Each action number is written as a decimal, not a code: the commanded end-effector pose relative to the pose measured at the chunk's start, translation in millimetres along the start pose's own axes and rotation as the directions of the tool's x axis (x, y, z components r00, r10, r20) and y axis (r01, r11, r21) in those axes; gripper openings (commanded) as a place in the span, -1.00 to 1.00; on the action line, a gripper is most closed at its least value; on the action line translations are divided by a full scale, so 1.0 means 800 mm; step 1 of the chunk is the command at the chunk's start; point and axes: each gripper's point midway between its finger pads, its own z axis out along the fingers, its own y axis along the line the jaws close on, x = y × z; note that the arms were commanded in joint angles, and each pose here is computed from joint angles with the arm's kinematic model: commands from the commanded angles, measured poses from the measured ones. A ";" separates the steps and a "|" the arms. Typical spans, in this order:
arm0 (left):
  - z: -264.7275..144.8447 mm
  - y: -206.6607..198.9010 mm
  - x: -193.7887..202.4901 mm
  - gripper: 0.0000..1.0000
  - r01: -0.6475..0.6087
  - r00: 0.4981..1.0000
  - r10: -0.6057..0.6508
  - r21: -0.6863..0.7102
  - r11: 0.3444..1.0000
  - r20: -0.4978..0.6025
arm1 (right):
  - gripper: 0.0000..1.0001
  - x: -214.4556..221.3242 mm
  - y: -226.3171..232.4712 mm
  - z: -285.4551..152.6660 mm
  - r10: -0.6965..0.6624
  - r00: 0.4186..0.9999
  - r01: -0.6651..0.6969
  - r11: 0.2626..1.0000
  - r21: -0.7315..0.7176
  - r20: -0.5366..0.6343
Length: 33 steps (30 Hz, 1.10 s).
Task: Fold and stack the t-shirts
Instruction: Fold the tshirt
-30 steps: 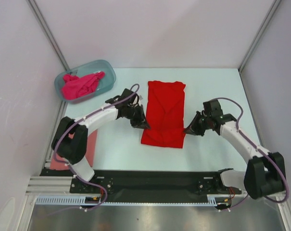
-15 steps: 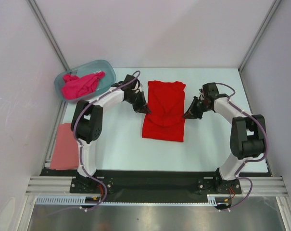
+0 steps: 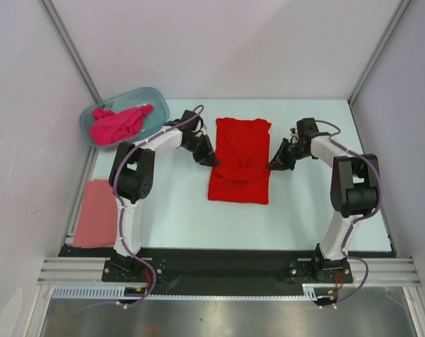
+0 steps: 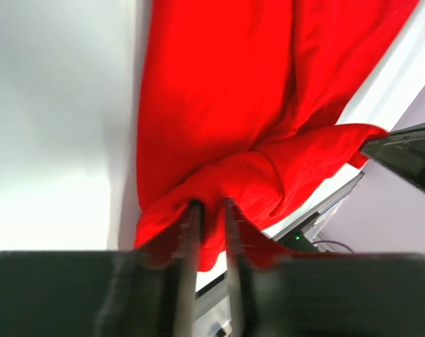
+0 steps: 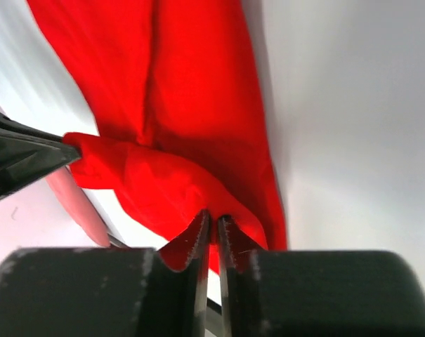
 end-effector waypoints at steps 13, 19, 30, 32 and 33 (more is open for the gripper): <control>-0.106 -0.044 -0.007 0.13 -0.343 0.913 0.348 -0.063 0.937 0.214 | 0.05 0.011 0.026 -0.063 -0.239 0.968 0.221 0.957 0.186 0.077; -0.065 -0.073 0.084 -0.11 -0.453 0.882 0.436 0.067 0.889 0.181 | -0.24 0.080 0.066 -0.006 -0.271 0.941 0.212 0.939 0.269 0.204; -0.033 -0.017 0.106 -0.17 -0.408 0.904 0.410 -0.043 0.912 0.120 | -0.07 0.108 0.062 0.065 -0.348 0.912 0.237 0.879 0.415 0.217; -0.040 -0.015 0.103 -0.17 -0.406 0.901 0.408 -0.047 0.913 0.146 | -0.07 0.106 0.061 0.071 -0.353 0.910 0.240 0.877 0.415 0.218; -0.048 -0.015 0.101 -0.17 -0.403 0.901 0.404 -0.044 0.914 0.160 | -0.07 0.103 0.059 0.073 -0.359 0.907 0.243 0.874 0.421 0.222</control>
